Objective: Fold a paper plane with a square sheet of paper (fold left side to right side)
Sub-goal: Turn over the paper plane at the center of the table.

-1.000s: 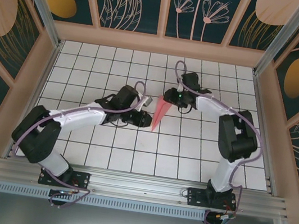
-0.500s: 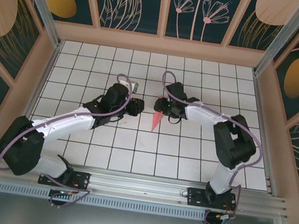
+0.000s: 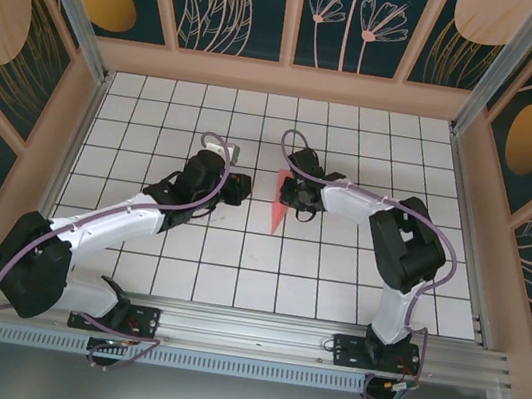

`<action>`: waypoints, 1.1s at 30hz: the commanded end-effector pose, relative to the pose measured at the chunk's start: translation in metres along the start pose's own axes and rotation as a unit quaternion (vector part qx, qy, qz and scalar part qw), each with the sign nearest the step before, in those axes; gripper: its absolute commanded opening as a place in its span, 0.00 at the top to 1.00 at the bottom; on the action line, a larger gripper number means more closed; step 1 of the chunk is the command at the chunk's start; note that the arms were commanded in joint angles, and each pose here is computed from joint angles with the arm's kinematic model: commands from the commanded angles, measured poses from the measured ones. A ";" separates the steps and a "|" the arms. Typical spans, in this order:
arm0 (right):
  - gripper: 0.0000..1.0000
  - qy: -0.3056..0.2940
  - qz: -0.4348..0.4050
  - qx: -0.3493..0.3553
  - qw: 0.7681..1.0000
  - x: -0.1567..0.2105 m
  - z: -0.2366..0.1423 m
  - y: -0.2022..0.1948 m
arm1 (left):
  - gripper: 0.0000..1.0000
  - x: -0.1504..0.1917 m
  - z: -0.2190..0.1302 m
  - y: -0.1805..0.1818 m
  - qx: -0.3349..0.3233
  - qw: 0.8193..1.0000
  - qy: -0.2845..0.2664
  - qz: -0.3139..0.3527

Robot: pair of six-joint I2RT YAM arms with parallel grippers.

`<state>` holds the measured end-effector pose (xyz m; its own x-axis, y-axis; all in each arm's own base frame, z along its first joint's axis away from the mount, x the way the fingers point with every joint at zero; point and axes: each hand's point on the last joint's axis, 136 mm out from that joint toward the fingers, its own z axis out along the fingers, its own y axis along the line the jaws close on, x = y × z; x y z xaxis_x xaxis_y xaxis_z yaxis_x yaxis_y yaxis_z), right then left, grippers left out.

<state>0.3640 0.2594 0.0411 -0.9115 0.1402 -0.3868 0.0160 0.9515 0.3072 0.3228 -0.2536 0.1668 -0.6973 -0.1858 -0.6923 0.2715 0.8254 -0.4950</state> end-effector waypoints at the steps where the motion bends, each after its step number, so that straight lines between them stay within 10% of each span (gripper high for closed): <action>1: 0.92 -0.016 -0.005 -0.010 1.000 -0.005 -0.022 0.005 | 0.76 -0.006 -0.006 0.003 -0.008 1.000 -0.013 -0.003; 14: 1.00 0.045 0.050 -0.202 0.977 0.037 -0.040 -0.008 | 0.72 -0.021 -0.018 0.006 -0.025 0.998 -0.048 -0.013; 33: 0.57 0.002 -0.022 0.010 1.000 0.032 -0.088 -0.071 | 0.50 -0.031 -0.023 0.000 -0.008 0.997 -0.073 -0.025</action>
<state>0.3079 0.1758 0.0664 -0.9124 0.1562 -0.3782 0.0126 0.9345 0.3557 0.3273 -0.2398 0.1867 -0.6463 -0.2593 -0.7176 0.2226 0.8355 -0.5024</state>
